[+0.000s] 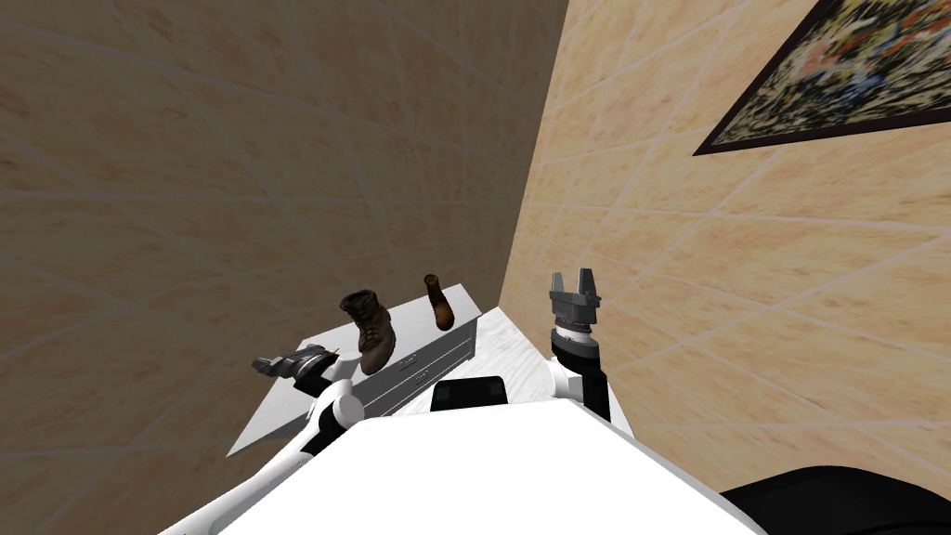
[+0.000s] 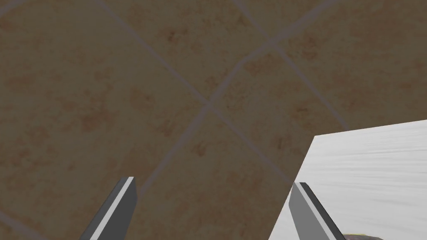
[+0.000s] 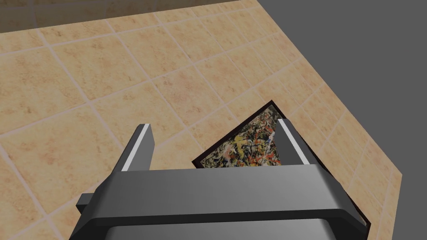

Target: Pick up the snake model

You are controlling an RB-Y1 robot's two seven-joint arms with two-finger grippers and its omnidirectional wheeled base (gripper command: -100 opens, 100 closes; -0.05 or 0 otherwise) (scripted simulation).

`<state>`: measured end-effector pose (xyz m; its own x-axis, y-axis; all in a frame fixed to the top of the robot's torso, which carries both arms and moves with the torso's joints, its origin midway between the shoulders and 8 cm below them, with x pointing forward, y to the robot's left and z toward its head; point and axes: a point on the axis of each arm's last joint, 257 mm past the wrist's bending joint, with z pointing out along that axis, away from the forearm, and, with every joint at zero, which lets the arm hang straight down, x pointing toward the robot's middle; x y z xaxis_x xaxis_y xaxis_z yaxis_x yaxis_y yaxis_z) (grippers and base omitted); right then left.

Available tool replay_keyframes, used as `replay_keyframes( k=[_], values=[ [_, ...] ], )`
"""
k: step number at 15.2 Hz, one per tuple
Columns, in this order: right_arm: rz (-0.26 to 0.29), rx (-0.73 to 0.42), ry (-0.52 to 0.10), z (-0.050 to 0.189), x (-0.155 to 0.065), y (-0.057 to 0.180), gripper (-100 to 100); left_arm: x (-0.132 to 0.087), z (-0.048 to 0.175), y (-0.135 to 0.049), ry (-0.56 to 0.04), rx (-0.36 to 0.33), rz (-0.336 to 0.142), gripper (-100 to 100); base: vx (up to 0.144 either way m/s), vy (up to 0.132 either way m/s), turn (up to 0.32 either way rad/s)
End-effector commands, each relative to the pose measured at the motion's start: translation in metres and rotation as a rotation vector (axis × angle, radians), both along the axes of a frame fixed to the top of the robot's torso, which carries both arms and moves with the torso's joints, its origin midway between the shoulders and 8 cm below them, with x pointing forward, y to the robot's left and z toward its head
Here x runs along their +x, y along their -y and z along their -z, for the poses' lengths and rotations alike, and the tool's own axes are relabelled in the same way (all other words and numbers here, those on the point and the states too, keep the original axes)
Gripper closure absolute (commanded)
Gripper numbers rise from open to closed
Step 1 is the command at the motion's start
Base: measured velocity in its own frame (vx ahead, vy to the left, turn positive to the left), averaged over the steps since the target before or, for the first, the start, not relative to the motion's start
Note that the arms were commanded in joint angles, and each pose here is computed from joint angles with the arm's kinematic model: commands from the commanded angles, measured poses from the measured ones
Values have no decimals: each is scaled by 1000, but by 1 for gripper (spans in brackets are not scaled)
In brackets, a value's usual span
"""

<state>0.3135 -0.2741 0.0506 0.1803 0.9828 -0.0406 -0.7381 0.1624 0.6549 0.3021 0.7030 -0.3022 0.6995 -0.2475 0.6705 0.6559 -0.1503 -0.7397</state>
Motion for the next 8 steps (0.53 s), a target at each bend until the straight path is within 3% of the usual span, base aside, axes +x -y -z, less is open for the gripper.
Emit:
replay_keyframes(
  k=[1, 2, 3, 8],
  values=[
    [0, 0, 0, 0, 0, 0, 0, -5, 9, -3, 28, -36, -35, -100, 2, -4, -72],
    [0, 0, 0, 0, 0, 0, 0, -6, 20, 1, 14, -55, -32, -100, 2, -3, -101],
    [0, 0, 0, 0, 0, 0, 0, -12, 34, 3, 29, -98, -61, -100, 1, 0, -105],
    [0, 0, 0, 0, 0, 0, 0, -23, 67, 12, 47, -189, -112, -100, -4, 7, -70]
  ],
)
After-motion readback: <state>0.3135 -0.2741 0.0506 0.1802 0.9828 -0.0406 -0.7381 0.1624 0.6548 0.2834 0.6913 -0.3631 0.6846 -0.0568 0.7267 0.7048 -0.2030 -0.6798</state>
